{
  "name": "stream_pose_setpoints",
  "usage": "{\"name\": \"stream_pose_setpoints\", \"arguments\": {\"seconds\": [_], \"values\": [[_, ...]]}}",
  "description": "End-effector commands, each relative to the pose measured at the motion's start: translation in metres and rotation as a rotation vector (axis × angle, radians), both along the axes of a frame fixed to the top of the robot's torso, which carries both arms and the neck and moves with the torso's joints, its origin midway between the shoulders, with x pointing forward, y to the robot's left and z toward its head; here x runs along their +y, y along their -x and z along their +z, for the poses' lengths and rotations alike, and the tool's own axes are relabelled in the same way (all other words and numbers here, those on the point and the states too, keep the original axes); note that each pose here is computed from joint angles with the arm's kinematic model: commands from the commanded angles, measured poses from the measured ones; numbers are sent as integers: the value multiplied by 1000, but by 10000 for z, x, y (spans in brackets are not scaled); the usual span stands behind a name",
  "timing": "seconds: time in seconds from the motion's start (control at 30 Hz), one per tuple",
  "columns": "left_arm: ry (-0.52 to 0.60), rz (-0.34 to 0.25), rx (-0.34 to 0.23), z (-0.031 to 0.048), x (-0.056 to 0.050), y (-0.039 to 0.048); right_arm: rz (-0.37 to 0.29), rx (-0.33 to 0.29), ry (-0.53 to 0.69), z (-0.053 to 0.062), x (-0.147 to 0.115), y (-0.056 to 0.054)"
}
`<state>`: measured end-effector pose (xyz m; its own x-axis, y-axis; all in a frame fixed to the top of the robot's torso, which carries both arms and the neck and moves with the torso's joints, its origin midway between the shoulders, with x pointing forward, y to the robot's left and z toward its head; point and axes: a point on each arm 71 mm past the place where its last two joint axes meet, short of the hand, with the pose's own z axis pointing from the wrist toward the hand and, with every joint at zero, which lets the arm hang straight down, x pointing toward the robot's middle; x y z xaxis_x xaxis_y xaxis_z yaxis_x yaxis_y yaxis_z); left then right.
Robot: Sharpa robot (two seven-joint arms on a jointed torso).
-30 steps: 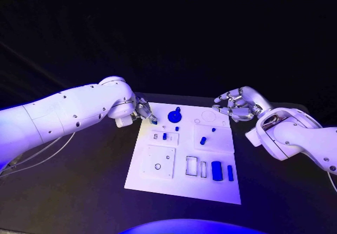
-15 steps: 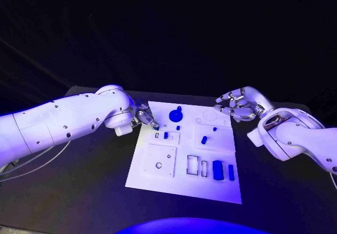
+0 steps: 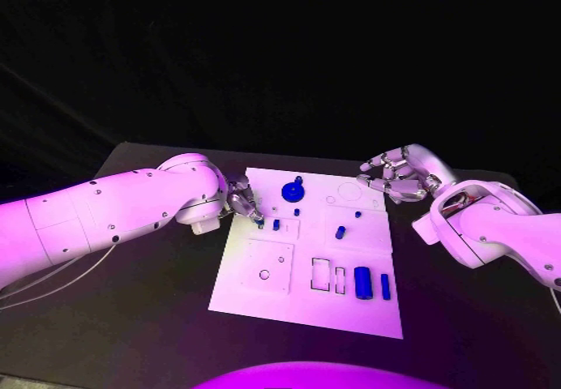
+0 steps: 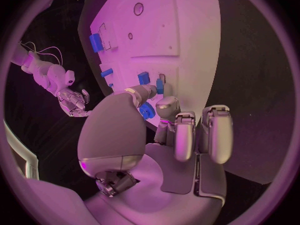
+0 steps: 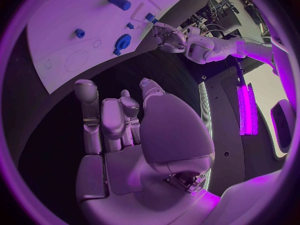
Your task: Assemble the parts on the task board
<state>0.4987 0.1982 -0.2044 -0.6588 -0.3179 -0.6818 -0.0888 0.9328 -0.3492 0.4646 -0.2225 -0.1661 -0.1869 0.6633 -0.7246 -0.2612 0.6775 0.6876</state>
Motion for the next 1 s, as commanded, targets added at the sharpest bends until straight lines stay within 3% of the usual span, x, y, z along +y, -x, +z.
{"name": "stream_pose_setpoints", "arguments": {"seconds": [0.03,1.0], "values": [[-25,-17,-10,-4,-20,10,17,-2,7,-2,16,10],[-60,-41,15,-54,-74,48,19,-8,5,5,0,26]]}}
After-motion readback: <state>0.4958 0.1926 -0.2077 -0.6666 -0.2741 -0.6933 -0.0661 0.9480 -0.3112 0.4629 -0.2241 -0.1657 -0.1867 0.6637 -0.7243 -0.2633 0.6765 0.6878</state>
